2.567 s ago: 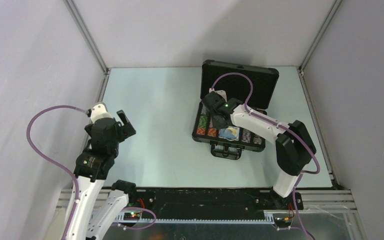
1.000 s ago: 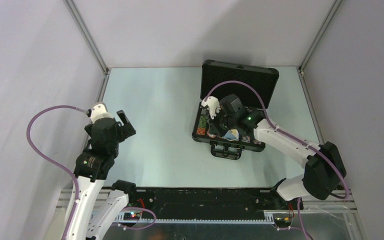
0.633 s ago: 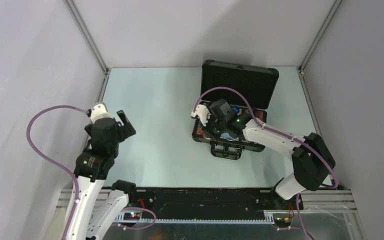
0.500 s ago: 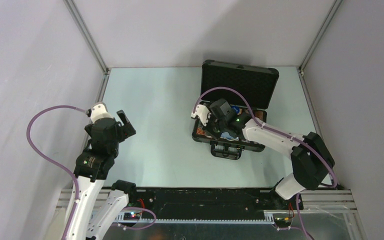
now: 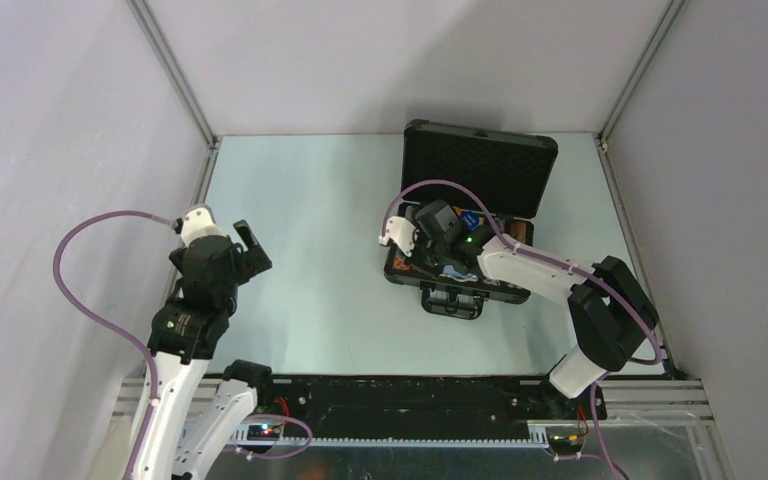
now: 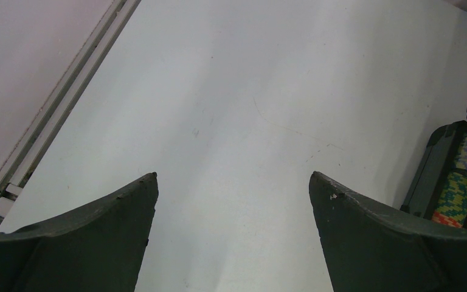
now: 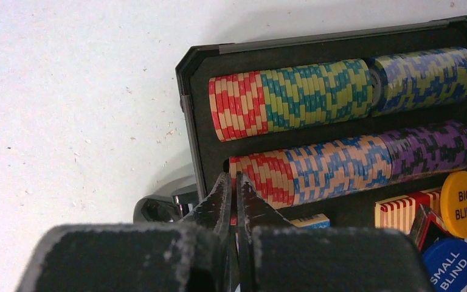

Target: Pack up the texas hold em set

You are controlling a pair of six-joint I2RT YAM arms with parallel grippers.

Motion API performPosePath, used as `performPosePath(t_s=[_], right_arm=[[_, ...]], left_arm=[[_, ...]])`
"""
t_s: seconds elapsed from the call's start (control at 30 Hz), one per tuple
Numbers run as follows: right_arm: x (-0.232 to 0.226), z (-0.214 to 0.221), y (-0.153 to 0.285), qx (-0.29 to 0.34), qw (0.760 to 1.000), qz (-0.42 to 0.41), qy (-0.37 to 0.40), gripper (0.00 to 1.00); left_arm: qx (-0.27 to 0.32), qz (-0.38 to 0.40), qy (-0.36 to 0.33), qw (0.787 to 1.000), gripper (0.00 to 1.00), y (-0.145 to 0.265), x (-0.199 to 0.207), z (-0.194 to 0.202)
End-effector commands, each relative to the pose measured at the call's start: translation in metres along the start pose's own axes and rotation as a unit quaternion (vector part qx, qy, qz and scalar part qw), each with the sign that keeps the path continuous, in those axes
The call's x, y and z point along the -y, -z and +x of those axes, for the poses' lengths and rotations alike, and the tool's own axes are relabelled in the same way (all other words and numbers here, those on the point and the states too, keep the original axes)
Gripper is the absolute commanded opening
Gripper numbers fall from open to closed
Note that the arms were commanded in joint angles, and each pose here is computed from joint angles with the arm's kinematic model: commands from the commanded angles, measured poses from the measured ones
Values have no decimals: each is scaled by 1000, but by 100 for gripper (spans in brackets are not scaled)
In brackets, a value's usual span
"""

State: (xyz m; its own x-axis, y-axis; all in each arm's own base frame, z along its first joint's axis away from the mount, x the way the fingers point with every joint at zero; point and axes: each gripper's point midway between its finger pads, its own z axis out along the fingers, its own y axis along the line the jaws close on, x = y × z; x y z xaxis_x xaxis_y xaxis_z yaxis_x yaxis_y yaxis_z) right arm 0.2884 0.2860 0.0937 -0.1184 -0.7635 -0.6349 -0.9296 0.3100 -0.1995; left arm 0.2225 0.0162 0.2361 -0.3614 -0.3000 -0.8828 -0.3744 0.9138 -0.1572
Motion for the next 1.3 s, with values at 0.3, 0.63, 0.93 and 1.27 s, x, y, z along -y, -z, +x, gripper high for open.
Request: performPosePath(t_s=[0.3,0.63,0.93,1.27], right_arm=[[10,15,-4,-36,999,15,32,6],[12,17,7,-42,998,21,31,11],[16,24,12,-64,996,36,43,6],[3,32,4,-72,997,1,34,2]], left_arm=[[9,-5,8,1000,98,0,-1,-7],[9,-4,8,1000,98,0,0,-7],[9,-5,8,1000,98,0,-1,-7],[8,-4,8,1000,98,-1,0,-7]])
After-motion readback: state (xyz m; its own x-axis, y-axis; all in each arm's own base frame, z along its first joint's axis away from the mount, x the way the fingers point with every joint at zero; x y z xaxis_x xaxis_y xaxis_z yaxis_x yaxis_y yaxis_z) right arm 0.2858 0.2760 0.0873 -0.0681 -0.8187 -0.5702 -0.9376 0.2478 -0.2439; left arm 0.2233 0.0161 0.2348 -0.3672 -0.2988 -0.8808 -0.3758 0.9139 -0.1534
